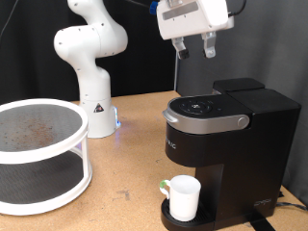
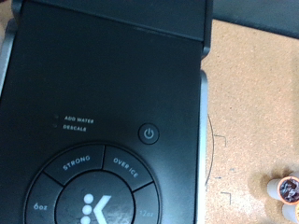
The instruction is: Make a cup of coffee with the keurig machine
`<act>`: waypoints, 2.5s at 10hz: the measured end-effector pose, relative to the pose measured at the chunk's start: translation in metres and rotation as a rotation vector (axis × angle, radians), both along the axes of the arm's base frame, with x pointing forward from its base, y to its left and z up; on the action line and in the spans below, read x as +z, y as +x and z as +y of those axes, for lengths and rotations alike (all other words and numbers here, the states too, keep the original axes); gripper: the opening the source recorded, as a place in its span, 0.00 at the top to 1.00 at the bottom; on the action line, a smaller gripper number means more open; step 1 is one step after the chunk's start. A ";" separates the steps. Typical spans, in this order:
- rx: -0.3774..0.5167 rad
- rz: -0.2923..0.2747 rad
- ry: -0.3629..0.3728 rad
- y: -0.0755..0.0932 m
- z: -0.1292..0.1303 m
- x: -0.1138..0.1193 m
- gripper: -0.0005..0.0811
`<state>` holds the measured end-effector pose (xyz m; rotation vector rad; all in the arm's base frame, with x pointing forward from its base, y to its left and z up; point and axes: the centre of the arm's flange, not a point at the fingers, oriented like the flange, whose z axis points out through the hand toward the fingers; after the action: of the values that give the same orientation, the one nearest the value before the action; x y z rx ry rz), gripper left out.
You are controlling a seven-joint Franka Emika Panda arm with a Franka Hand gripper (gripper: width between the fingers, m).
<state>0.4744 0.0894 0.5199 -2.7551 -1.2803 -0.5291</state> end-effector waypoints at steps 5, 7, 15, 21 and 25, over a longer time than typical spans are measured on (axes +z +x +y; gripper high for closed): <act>-0.029 0.084 0.011 0.014 0.004 -0.031 0.01; -0.028 0.118 0.022 0.018 0.005 -0.040 0.01; -0.012 0.143 0.057 0.027 0.003 -0.052 0.71; -0.022 0.138 0.015 0.032 -0.007 -0.076 0.99; -0.006 0.151 0.052 0.035 -0.005 -0.086 0.99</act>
<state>0.5089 0.0843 0.4337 -2.6986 -1.2077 -0.3417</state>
